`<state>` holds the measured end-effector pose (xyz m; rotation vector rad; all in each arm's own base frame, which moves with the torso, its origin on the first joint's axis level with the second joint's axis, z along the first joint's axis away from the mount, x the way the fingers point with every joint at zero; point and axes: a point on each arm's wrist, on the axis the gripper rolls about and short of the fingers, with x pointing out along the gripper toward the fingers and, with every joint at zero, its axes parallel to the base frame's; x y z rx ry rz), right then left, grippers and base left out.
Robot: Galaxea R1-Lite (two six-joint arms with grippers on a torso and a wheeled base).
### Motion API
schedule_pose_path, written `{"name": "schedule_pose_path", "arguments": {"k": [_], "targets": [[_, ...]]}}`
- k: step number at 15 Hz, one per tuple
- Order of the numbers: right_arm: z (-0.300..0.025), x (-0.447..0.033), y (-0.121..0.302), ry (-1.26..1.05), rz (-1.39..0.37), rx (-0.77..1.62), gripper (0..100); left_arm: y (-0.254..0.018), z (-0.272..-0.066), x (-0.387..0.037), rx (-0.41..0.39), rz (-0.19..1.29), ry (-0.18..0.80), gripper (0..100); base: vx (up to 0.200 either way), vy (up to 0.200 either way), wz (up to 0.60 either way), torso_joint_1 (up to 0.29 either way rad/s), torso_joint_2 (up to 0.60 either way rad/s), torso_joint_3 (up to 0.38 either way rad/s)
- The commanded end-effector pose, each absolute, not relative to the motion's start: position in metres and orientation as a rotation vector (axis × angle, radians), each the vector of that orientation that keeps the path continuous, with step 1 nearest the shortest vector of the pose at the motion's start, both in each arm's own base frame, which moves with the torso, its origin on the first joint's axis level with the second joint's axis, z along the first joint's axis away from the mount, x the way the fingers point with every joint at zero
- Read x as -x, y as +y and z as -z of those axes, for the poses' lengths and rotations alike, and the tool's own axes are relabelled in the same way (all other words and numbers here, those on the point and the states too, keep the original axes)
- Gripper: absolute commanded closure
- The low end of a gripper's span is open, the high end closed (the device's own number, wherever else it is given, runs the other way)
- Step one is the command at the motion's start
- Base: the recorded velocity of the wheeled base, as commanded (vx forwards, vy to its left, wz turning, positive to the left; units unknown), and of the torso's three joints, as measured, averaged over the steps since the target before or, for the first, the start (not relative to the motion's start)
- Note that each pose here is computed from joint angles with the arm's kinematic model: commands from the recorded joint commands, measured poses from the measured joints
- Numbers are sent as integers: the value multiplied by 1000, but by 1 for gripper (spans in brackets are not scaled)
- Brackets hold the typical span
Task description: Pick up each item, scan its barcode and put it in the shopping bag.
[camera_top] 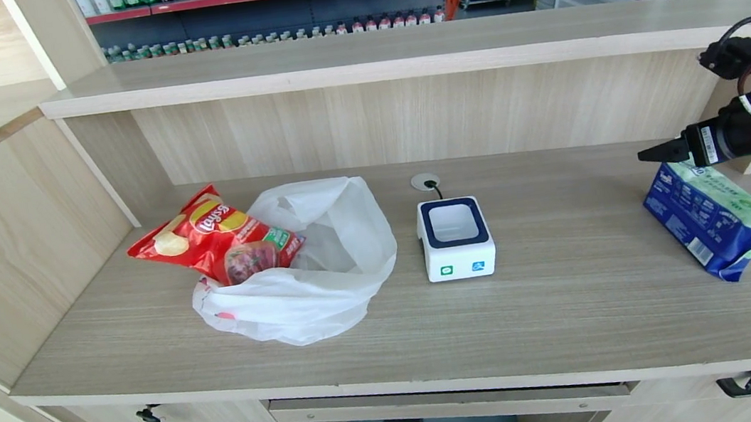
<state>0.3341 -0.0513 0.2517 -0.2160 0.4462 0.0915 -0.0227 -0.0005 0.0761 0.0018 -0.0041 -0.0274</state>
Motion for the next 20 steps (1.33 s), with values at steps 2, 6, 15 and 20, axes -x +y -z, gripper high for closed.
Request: {"name": "schedule_pose_path", "arguments": {"k": [2, 6, 15, 20], "targets": [[-255, -328, -60, 461, 33, 237, 0, -1, -76, 23, -2, 28, -5, 100, 0, 0, 0, 0, 0, 0], [-244, -321, -61, 532, 134, 173, 0, -1, -76, 23, -2, 26, -5, 100, 0, 0, 0, 0, 0, 0], [-238, -304, -57, 590, 158, 166, 0, -1, -76, 23, -2, 28, -5, 100, 0, 0, 0, 0, 0, 0], [-210, -302, -66, 688, 176, 145, 0, -1, -76, 23, -2, 28, -5, 100, 0, 0, 0, 0, 0, 0]]}}
